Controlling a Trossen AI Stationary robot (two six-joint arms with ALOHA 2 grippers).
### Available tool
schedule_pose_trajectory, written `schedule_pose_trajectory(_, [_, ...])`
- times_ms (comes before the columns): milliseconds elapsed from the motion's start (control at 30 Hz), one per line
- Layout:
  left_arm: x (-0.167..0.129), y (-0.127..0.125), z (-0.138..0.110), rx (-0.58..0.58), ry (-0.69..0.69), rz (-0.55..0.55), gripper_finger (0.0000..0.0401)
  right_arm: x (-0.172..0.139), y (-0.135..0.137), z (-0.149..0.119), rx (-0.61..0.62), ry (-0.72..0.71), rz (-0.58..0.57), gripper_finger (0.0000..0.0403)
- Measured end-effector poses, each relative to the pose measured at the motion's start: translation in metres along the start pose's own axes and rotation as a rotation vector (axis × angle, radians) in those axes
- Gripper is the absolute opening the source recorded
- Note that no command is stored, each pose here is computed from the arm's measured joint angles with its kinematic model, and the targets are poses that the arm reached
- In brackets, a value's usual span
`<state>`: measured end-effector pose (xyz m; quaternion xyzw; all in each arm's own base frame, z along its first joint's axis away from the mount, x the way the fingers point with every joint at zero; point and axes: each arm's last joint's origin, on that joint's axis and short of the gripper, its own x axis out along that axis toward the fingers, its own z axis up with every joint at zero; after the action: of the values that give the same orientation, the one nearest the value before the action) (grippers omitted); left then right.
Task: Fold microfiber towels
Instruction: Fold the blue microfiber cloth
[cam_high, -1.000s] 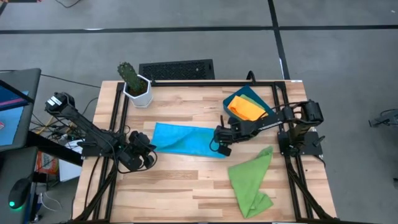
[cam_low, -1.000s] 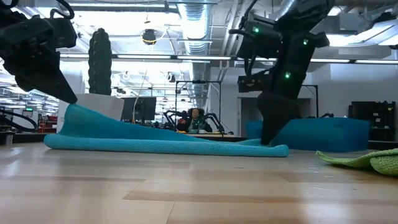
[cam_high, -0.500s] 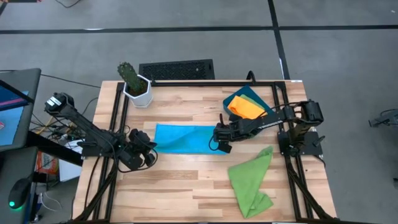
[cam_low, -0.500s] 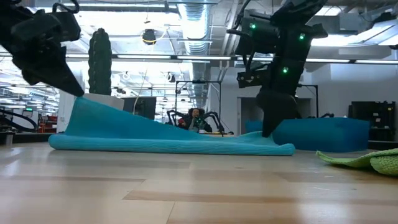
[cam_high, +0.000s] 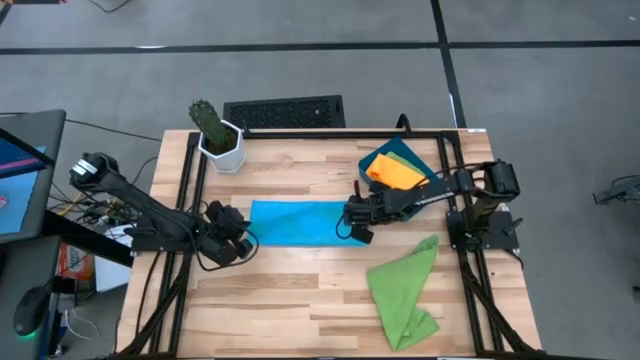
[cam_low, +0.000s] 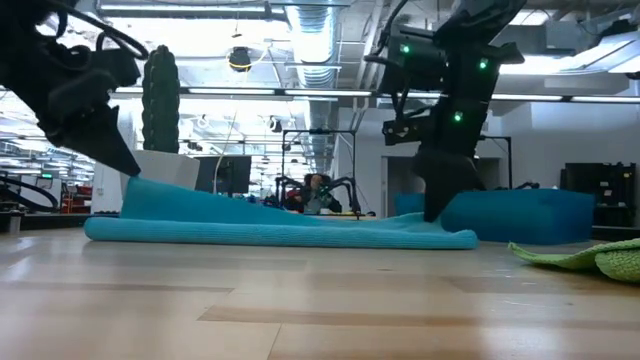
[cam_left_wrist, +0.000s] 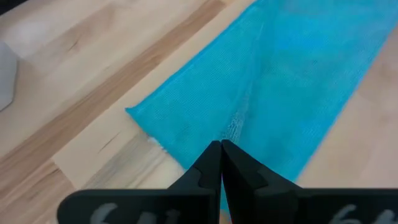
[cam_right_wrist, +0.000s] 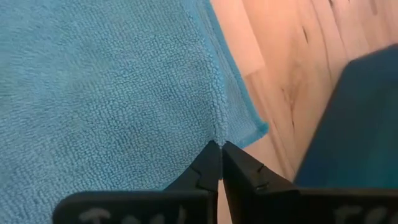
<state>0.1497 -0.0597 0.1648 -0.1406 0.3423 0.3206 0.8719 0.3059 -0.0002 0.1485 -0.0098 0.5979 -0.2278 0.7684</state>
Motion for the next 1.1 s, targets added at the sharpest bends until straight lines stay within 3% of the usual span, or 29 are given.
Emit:
schedule_pose_trajectory(567, [0.009,0.007,0.009,0.009,-0.093,0.12,0.001,0.007,-0.009,-0.004,0.092,0.027,-0.039,0.0039])
schedule_pose_trajectory(867, [0.014,0.008,0.016,0.025,-0.098,0.132,0.0098,0.007,-0.012,-0.005,0.117,0.034,-0.078,0.0079])
schedule_pose_trajectory(1100, [0.015,0.008,0.017,-0.025,-0.096,0.124,0.015,0.008,-0.012,-0.004,0.116,0.03,-0.068,0.0134])
